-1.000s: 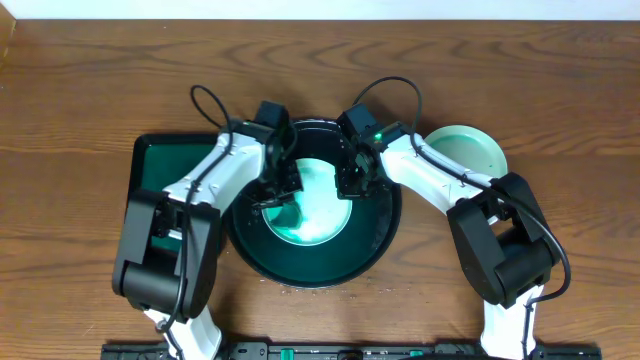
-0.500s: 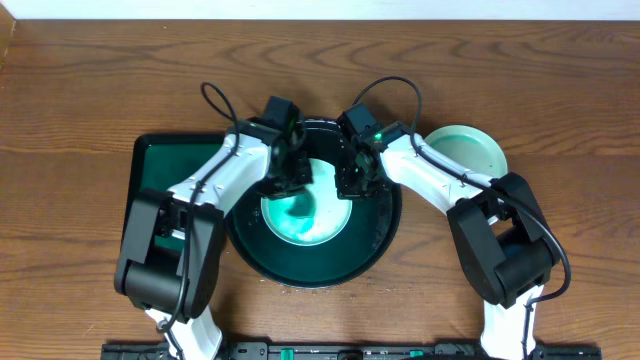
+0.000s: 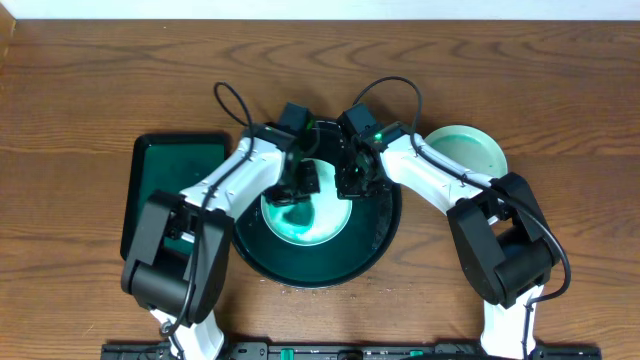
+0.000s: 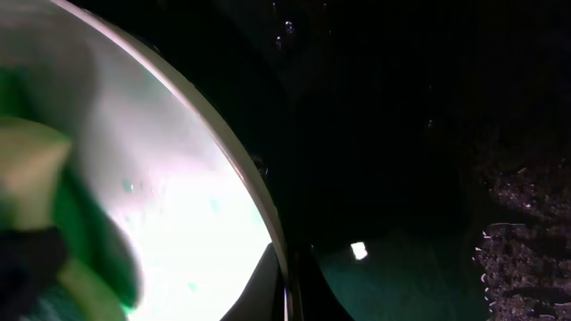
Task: Clean dirty plates on tray and stack at the side
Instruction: 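Scrub the last plate with the sponge in the left gripper, then lift the last plate with the right gripper and stack it right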
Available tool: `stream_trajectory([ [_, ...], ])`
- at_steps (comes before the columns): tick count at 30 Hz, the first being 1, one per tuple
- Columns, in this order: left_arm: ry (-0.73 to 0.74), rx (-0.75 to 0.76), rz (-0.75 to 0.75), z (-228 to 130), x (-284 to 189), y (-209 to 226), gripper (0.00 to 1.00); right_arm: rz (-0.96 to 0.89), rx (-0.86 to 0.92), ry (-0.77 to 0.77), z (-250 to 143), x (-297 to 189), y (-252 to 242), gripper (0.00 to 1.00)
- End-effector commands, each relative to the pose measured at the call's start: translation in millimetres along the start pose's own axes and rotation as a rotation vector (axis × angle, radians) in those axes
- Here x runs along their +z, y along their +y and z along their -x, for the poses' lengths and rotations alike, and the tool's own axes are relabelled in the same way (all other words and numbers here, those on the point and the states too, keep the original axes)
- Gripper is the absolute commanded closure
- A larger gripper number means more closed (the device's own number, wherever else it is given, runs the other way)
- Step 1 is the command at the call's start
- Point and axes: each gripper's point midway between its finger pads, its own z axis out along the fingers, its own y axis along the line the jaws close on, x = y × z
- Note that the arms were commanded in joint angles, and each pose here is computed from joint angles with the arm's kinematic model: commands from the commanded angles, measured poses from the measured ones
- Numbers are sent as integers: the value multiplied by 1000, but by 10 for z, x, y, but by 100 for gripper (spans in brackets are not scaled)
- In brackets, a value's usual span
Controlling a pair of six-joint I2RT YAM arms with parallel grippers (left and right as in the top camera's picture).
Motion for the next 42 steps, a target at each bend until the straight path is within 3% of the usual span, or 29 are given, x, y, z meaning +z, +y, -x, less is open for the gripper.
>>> stream_trajectory([
  [1,15,-14,-64,35,58,-70,93,-18,6,8,-18,61,-31,99],
  [9,-161,-141,101,868,-816,655,93,-18,6,8,-17,61,-31,99],
  [17,-188,-263,109,912,-1463,1136,93,31,-89,1,36,0,99,99],
  [26,-159,-283,195,791,-1555,1506,93,27,-258,-27,139,-211,317,99],
  [34,-166,-340,202,809,-1599,1716,93,-342,-363,-206,408,-729,233,99],
  [42,-170,-364,203,815,-1617,1800,93,-702,-458,-585,458,-1736,439,99],
])
